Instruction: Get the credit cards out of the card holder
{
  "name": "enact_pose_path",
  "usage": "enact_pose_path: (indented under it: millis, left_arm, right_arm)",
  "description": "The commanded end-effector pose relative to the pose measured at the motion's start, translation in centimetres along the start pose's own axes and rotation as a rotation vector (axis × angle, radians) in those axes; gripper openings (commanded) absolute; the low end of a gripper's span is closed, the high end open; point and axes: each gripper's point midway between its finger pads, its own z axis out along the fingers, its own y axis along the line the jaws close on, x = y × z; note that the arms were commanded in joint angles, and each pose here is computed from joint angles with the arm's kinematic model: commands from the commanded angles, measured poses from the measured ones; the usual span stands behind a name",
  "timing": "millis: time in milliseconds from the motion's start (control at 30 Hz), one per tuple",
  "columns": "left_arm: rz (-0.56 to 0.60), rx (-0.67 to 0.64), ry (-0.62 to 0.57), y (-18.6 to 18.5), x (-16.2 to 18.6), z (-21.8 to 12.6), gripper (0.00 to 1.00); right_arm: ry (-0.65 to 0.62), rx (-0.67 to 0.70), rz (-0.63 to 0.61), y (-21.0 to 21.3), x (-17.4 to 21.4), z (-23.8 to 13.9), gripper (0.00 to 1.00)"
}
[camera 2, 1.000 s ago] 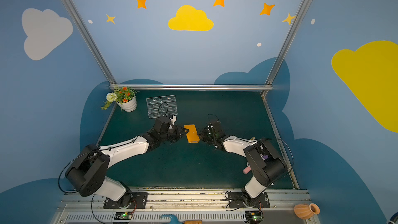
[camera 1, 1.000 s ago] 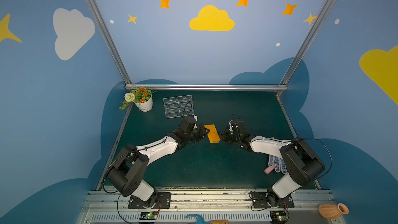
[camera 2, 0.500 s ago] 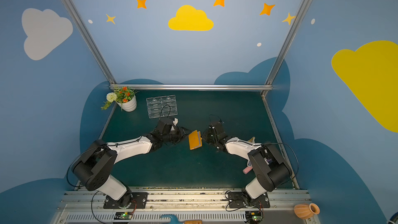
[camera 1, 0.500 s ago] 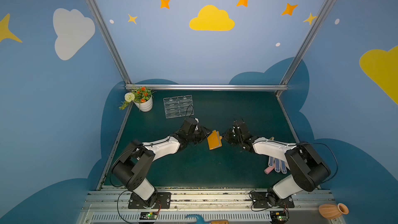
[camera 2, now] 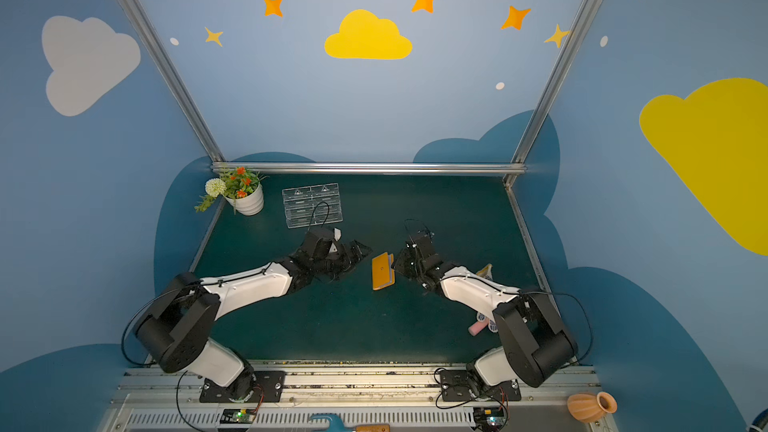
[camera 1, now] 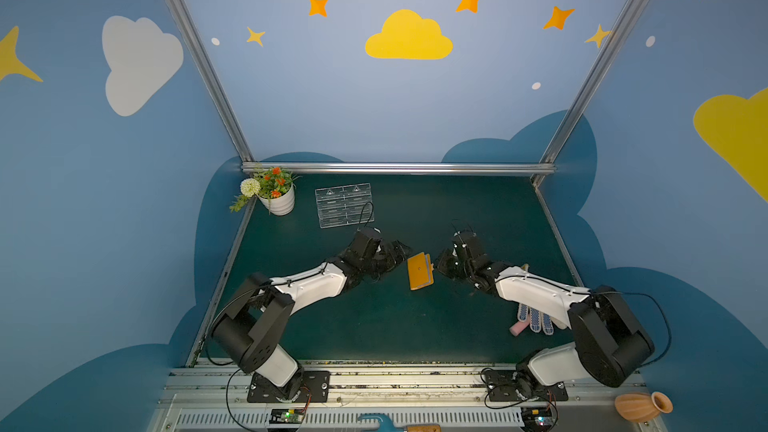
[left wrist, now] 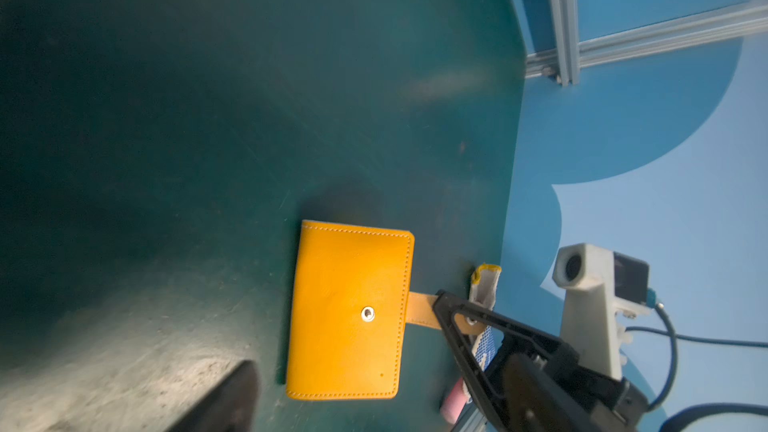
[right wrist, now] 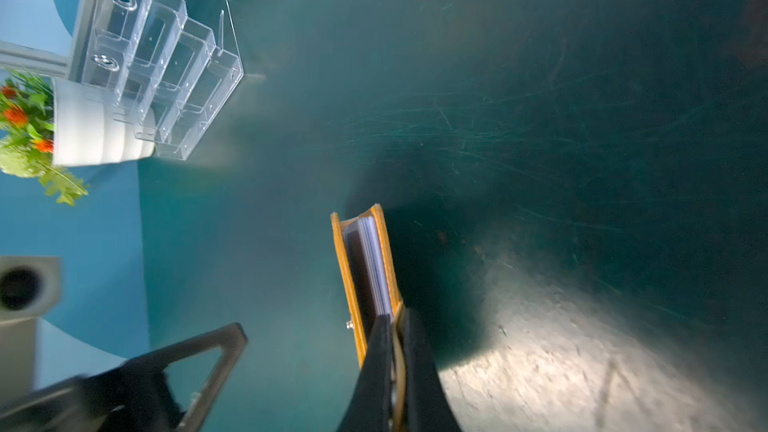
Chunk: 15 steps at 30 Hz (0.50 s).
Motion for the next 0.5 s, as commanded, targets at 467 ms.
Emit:
enact_pose_path:
  millis: [467]
  left_arm:
    - [0.111,-0.135,-0.118,1.4,-2.4,-4.9,1.0]
  right_arm:
    - [0.091,0.053,-0.109,2.0,2.3,-1.0,0.0]
